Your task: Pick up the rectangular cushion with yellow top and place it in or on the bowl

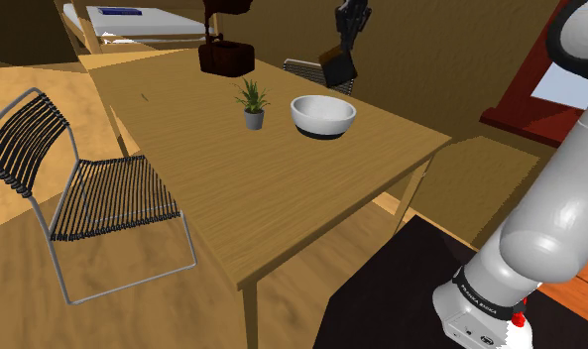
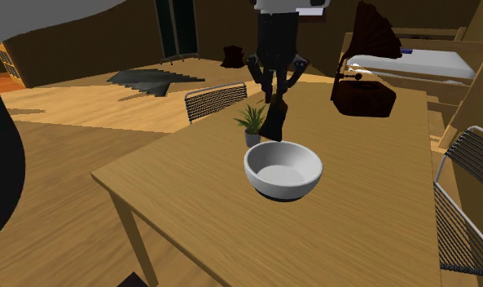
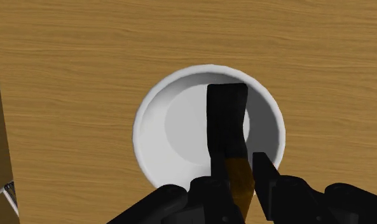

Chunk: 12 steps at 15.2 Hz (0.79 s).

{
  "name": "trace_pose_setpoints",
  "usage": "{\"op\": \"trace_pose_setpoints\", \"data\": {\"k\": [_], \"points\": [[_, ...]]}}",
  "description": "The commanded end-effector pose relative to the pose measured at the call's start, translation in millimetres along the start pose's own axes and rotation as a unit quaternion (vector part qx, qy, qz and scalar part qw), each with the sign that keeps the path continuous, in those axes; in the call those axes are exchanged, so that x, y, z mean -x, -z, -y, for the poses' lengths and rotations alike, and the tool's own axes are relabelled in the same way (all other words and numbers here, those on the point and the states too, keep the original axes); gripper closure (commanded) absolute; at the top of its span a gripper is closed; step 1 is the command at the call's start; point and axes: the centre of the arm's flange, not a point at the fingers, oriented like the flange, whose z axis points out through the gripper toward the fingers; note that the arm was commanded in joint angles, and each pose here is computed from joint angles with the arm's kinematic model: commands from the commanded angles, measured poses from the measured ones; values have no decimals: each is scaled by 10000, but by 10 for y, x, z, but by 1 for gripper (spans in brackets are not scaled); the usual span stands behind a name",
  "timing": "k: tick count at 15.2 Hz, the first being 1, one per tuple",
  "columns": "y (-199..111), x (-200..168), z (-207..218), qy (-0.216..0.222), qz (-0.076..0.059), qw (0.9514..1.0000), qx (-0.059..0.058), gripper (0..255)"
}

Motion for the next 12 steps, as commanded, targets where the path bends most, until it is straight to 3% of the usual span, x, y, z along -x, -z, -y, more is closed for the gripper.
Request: {"op": "trace_pose_setpoints", "data": {"k": [1,12], "points": [[16,-72,-249,9,0,10000,2,255],[-490,-88,-372,9,0,10000,2,255]]}}
